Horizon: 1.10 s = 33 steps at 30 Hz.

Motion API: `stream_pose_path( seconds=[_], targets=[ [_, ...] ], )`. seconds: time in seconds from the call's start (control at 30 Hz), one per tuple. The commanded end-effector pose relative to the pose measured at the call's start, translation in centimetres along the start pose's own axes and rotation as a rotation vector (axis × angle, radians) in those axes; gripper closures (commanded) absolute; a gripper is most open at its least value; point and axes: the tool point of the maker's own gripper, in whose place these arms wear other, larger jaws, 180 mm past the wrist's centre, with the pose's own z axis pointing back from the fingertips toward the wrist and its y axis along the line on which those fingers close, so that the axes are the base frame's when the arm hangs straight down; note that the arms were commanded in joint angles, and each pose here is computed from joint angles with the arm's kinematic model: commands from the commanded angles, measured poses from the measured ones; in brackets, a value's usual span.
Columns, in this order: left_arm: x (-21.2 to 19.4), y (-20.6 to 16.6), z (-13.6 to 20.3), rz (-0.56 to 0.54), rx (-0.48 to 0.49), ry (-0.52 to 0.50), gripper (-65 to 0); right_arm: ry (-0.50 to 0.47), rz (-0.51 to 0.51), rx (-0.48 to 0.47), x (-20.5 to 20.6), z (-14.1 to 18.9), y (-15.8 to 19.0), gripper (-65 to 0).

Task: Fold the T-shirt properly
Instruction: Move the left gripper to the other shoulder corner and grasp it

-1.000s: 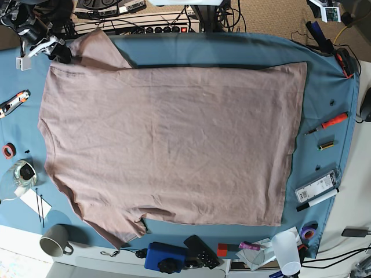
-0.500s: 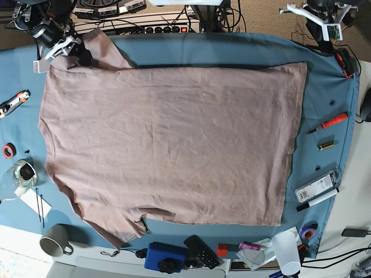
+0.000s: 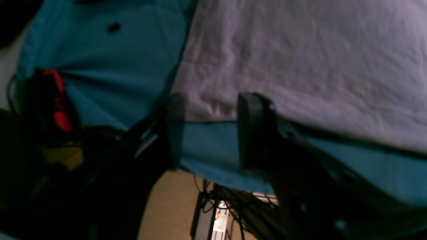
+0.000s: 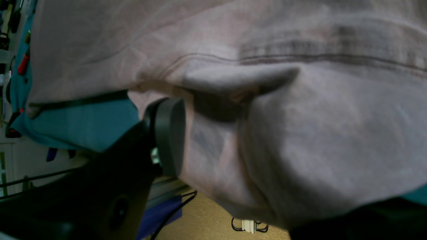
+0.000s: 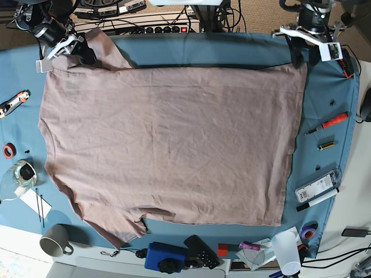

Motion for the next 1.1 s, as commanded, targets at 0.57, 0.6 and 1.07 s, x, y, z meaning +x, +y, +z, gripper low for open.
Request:
stream_pose_path(
  seconds=[0.57,0.6,1.07],
  targets=[
    [-2.5,0.4,-6.5,0.01,-0.099,0.049,-26.5,0.182,0.005,-0.048,-3.4,0.7,-0.9,-29.2],
    [-2.6,0.9,-6.6,-0.007,-0.076,0.052,-26.5,0.189,0.006,-0.049,-3.5,0.7,-0.9,-29.2],
    [-6.7,0.1,-7.1,0.141,-0.245,0.228,-26.5,0.205,0.006,-0.048,-3.7,0.8,-0.9,-29.1]
  ],
)
